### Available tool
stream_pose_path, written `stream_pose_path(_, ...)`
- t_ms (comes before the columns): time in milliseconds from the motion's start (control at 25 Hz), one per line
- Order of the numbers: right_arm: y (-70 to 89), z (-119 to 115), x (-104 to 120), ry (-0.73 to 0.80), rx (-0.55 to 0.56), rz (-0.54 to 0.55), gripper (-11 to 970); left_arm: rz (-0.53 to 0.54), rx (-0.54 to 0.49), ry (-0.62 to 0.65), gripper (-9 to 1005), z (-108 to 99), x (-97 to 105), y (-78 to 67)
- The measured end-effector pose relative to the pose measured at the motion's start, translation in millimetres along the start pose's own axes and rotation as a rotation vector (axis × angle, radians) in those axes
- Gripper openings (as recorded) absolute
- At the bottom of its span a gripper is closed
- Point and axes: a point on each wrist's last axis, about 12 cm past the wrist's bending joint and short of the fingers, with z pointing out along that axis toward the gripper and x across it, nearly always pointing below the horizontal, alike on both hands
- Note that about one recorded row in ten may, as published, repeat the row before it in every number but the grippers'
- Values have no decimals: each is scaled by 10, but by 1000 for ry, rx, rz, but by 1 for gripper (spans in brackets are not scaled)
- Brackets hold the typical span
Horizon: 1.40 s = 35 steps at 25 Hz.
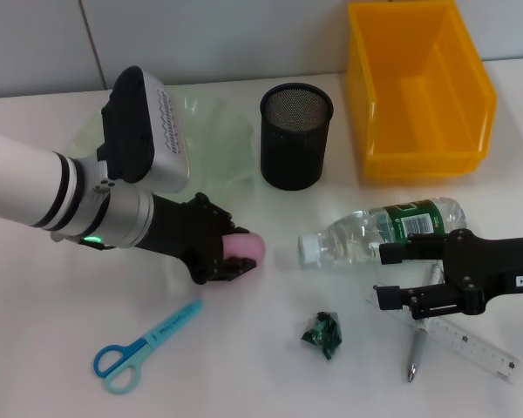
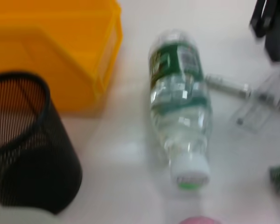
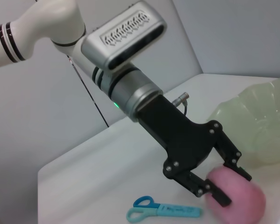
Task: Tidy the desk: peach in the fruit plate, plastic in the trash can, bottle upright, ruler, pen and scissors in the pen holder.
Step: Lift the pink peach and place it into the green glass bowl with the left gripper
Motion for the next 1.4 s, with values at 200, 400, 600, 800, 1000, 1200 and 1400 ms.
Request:
stream_pose_path(200,2,-3,6,0,1,1,816,-101,10,-165,396,-130,-68,12)
stream_pose_path(400,5,-9,15,0,2,4,816,-196,-2,-346,349,-336,-27,29)
stream_pose_path(600,3,-18,19,1,5,4,816,-257,-129,-565,324,-584,109,60)
stream_pose_path(800,1,-23,19,1,7,4,816,-386,-406,-692,258,-617,400,205)
stream_pose_path(1000,-1,-29,17,2,8,3,815,-477,-526,-619,225,-446,575,297)
stream_pose_path(1200,-2,-28,13,2,7,3,815,-498,-543,-595,193,-408,607,311)
stream_pose_path(1400,-2,-27,11,2,7,2,815,-581,-599,-435,163,-195,755,327)
